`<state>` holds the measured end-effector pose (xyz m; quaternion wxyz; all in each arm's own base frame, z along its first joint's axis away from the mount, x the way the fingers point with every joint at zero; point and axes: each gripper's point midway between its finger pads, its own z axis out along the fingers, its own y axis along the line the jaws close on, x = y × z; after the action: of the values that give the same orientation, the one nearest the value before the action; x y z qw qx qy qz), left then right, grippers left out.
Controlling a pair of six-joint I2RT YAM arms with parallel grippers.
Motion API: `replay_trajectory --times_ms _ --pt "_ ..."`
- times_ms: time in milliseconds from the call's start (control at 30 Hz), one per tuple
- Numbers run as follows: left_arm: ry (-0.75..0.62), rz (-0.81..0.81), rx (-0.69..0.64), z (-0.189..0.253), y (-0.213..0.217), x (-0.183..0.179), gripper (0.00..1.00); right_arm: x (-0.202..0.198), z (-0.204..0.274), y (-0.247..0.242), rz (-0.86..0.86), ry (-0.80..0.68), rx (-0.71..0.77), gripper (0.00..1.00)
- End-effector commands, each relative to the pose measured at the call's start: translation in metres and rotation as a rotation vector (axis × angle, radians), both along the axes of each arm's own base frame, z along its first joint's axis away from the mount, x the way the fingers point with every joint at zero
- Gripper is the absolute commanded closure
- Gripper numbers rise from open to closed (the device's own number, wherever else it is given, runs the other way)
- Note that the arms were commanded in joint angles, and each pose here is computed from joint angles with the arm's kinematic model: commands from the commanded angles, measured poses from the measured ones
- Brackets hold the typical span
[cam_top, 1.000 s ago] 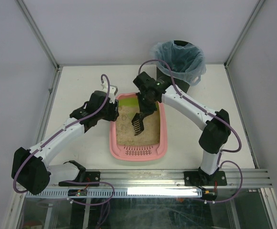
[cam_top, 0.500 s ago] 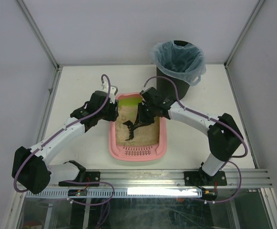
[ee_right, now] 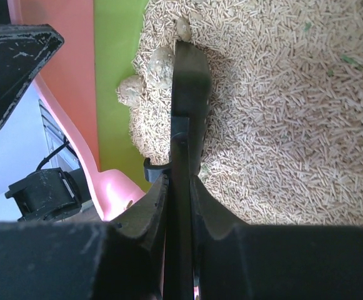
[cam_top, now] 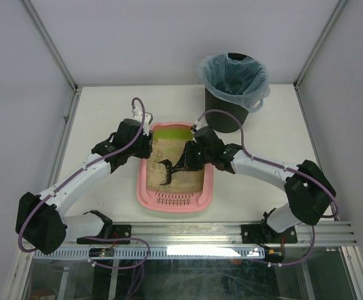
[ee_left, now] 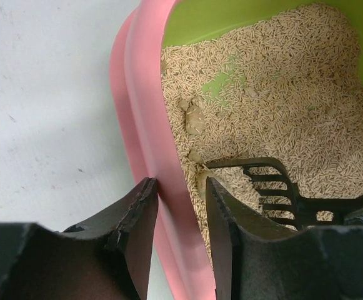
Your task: Clean the litter box
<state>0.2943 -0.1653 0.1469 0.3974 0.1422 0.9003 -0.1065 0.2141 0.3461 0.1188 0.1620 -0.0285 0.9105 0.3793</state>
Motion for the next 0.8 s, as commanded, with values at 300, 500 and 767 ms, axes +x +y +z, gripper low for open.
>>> replay_trajectory --times_ms 300,500,767 --pt "-0.024 -0.067 -0.068 0.012 -0.018 -0.003 0.64 0.007 0.054 -0.023 -0.152 -0.117 0.177 1.00" --pt "-0.021 -0.068 -0.067 0.011 -0.018 -0.003 0.64 0.002 0.065 -0.034 -0.167 -0.152 0.225 1.00" --pt "-0.025 -0.063 -0.065 0.012 -0.017 -0.002 0.64 -0.003 0.086 -0.066 -0.291 -0.246 0.366 1.00"
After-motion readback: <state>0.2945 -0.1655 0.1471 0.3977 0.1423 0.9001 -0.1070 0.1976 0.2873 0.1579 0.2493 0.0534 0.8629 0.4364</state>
